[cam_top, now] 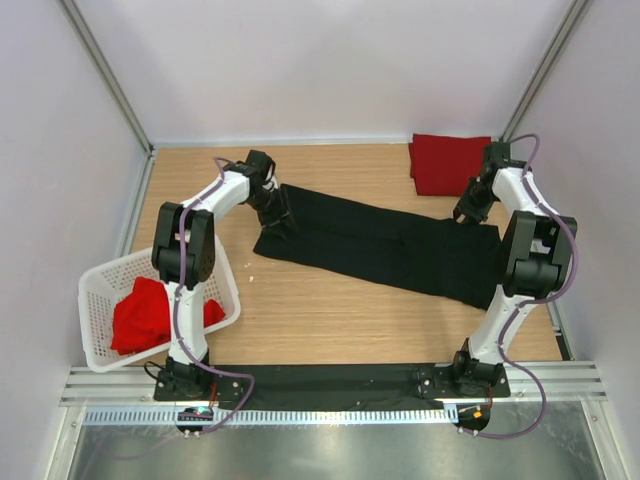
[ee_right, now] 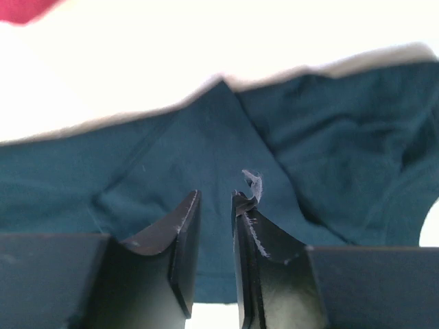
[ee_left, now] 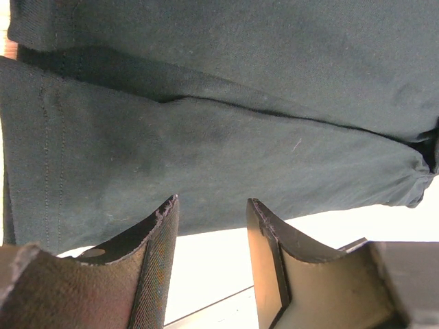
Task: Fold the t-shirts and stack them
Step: Fold the tshirt
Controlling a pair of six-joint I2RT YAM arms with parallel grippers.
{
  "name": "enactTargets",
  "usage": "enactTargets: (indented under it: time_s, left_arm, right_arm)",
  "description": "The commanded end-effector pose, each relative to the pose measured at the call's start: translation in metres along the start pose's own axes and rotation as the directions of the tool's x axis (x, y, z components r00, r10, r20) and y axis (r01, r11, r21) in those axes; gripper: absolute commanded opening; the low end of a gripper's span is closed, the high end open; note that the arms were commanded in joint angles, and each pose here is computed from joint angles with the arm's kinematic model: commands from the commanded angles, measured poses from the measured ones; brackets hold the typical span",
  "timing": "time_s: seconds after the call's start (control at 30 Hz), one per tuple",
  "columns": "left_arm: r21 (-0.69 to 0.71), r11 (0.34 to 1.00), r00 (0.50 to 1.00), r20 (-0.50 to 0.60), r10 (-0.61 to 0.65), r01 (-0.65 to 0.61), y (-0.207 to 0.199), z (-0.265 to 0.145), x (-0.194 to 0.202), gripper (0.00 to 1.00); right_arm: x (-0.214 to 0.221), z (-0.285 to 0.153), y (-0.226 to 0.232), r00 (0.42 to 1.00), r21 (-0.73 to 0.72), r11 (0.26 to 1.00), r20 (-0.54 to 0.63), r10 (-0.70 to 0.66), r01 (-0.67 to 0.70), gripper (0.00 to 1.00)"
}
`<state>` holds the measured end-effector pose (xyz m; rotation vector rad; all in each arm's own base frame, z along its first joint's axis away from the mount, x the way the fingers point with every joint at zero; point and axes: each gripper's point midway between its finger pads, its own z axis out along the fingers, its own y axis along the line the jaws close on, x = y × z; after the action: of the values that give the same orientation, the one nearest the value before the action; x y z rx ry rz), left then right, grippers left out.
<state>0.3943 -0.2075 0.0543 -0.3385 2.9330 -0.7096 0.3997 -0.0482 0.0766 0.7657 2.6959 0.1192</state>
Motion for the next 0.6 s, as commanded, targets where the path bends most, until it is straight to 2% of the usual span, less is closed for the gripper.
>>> enactTargets:
  time_s: [0.0, 0.2, 0.33, 0.57]
  left_arm:
    - [0.047, 0.999, 1.000, 0.016, 0.012, -0.013, -0.012, -0.013, -0.003, 0.45]
    - [0.044, 0.999, 1.000, 0.017, 0.013, -0.014, -0.012, -0.015, -0.001, 0.45]
    - [0.043, 0.999, 1.000, 0.013, 0.012, -0.012, -0.011, -0.014, -0.001, 0.45]
    - [0.046, 0.999, 1.000, 0.006, 0.012, -0.012, -0.012, -0.011, -0.003, 0.45]
  right_arm:
    - [-0.027, 0.011, 0.009, 0.998, -0.009, 0.999, 0.059, -0.034, 0.035, 0.33]
    - [-0.042, 0.037, 0.011, 0.995, 0.018, 0.996, 0.054, -0.085, 0.084, 0.33]
    - [-0.047, 0.047, 0.011, 0.993, 0.028, 0.994, 0.050, -0.105, 0.103, 0.40]
    - [-0.048, 0.055, 0.012, 0.987, 0.065, 0.986, 0.040, -0.155, 0.152, 0.42]
